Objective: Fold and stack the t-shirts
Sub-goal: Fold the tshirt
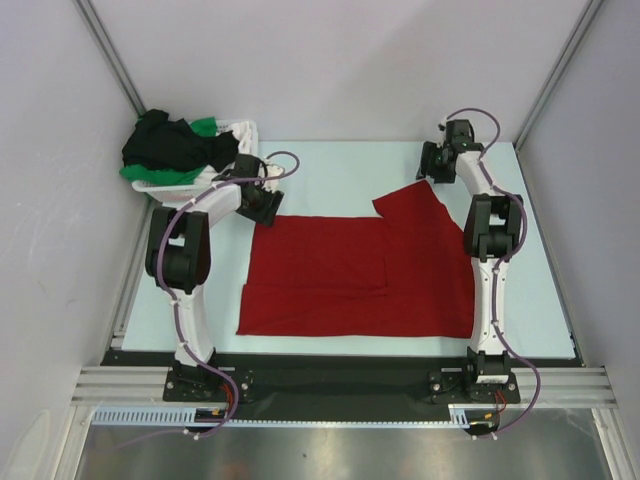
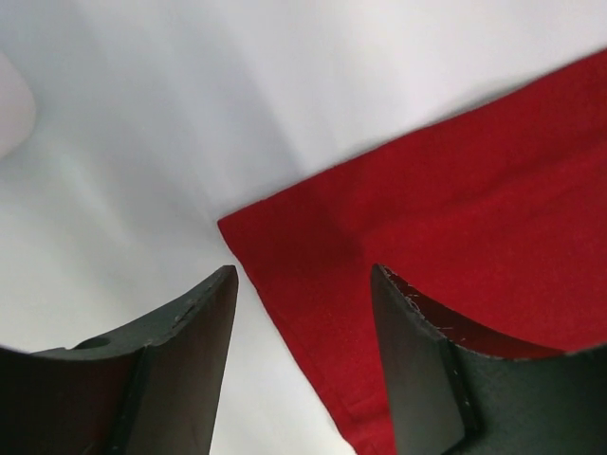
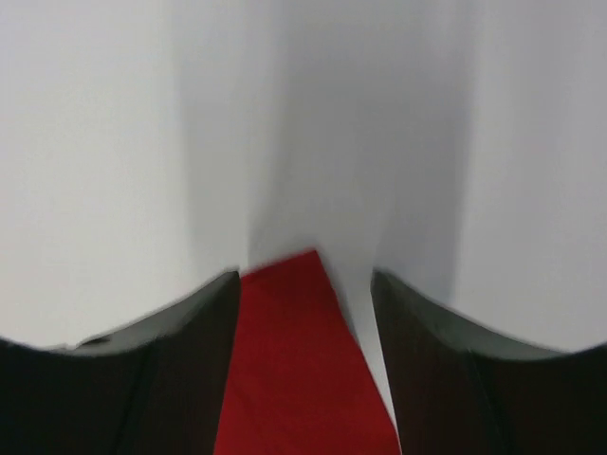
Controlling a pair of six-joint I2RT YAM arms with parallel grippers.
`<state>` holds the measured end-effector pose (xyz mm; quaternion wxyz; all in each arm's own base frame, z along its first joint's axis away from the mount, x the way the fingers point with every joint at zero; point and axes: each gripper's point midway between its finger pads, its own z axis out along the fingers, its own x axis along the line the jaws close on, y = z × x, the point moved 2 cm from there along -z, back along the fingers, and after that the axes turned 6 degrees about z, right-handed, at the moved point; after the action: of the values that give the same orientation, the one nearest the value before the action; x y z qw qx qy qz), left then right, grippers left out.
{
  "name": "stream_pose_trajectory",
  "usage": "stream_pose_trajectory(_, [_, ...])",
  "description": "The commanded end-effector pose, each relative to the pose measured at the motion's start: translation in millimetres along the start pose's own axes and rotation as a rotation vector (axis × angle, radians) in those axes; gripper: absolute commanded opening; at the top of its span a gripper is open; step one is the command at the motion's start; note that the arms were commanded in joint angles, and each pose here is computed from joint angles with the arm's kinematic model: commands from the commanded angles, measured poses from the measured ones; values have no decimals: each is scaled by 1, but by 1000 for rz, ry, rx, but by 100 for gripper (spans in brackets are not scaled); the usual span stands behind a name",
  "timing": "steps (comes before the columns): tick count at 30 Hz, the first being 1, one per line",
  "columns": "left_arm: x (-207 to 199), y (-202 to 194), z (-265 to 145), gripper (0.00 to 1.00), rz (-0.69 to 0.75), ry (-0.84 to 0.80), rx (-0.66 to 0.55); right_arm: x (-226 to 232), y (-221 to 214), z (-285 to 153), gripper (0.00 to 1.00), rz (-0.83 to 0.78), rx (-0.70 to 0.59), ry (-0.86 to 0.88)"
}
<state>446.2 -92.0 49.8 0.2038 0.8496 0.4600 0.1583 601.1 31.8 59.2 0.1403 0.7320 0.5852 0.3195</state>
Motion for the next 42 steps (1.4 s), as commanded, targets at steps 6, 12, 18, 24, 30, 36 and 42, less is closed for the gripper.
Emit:
stream_pose_trajectory(6, [9,23,6,64,-53,-50,-77,2,-23,7,51,-70,74,-31])
stream_pose_trajectory(12, [10,15,21,59,-59,-53,-48,15,-19,-4,15,-72,63,22])
stream_pose_trajectory(18, [12,8,17,13,-44,-75,-49,34,7,-39,0,-96,-10,72])
stream_pose_trajectory(24, [8,16,-5,0,-2,-99,-139,51,3,-81,0,-107,-31,120])
stream_pose_trajectory(30, [9,23,-44,0,117,-48,-227,58,-17,-163,0,-98,-96,137])
stream_pose_trajectory(36, [-6,3,-75,0,228,-57,-261,33,-109,-231,0,20,-34,56])
stream_pose_trajectory(42, [-25,-33,-80,0,322,-109,-229,7,-178,-278,0,107,-26,-36])
